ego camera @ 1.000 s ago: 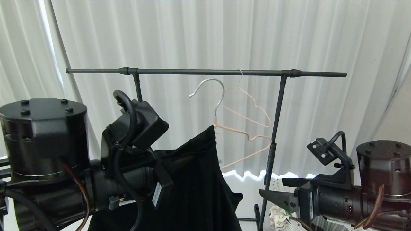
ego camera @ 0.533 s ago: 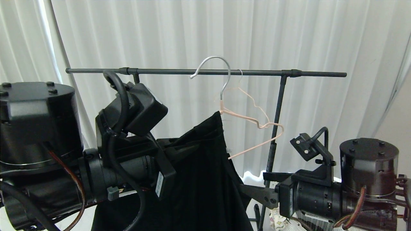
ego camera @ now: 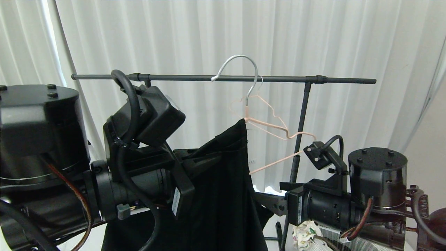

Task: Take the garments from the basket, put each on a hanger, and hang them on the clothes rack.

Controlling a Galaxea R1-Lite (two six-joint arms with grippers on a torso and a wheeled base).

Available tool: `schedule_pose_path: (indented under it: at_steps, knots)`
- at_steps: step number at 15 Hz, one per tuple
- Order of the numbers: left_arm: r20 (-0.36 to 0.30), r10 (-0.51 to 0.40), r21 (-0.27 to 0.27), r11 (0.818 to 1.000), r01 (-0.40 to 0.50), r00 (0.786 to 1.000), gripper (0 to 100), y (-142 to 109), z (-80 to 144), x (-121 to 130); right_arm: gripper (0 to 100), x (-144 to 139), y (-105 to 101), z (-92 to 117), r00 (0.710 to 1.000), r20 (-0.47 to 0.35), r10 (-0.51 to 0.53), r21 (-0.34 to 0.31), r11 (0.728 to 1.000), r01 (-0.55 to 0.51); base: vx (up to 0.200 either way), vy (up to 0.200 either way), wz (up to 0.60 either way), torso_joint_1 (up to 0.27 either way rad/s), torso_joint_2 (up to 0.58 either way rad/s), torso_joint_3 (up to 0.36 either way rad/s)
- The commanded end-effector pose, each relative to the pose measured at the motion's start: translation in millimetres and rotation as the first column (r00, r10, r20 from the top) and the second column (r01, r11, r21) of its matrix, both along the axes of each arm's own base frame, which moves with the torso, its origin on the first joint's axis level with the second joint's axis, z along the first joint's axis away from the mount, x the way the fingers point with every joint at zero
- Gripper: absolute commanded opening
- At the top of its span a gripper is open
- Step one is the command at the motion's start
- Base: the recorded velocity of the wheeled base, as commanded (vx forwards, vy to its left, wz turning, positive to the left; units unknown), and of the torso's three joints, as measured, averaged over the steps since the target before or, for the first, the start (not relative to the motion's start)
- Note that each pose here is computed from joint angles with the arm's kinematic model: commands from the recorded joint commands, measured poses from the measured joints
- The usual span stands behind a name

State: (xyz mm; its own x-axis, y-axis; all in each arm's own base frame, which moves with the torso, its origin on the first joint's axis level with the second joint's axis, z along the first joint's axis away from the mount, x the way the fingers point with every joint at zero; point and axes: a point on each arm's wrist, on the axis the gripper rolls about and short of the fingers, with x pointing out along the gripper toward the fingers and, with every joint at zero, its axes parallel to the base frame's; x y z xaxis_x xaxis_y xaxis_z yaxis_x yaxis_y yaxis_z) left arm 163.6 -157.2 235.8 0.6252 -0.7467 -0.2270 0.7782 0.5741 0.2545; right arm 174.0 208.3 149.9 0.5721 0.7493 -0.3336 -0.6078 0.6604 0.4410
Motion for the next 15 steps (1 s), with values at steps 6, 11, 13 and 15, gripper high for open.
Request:
schedule_pose_path:
  at_steps: [6,11,13,15]
  knots:
    - [0.020,0.001,-0.019,1.000,-0.001,1.000,0,-0.6,7.8,0.8,100,5.0,4.5,-22.4,0.997,-0.027,-0.073,-0.086,0.994,0.071,0.000,0.000,0.00,0.000,0.00,0.000]
    - [0.029,0.014,-0.028,1.000,-0.013,0.999,0,2.9,10.5,1.2,100,-1.0,-4.0,-38.8,0.994,-0.054,-0.091,-0.160,0.984,0.081,0.000,0.000,0.00,0.000,0.00,0.000]
    - [0.028,0.015,-0.027,1.000,-0.014,0.999,0,4.1,9.8,0.4,100,-2.2,-8.9,-46.6,0.991,-0.051,-0.124,-0.230,0.967,0.109,0.000,0.000,0.00,0.000,0.00,0.000]
    - [0.028,0.018,-0.027,0.999,-0.017,0.999,0,4.9,9.7,0.5,100,-0.3,-11.1,-47.1,0.987,-0.044,-0.153,-0.242,0.960,0.138,0.000,0.000,0.00,0.000,0.00,0.000]
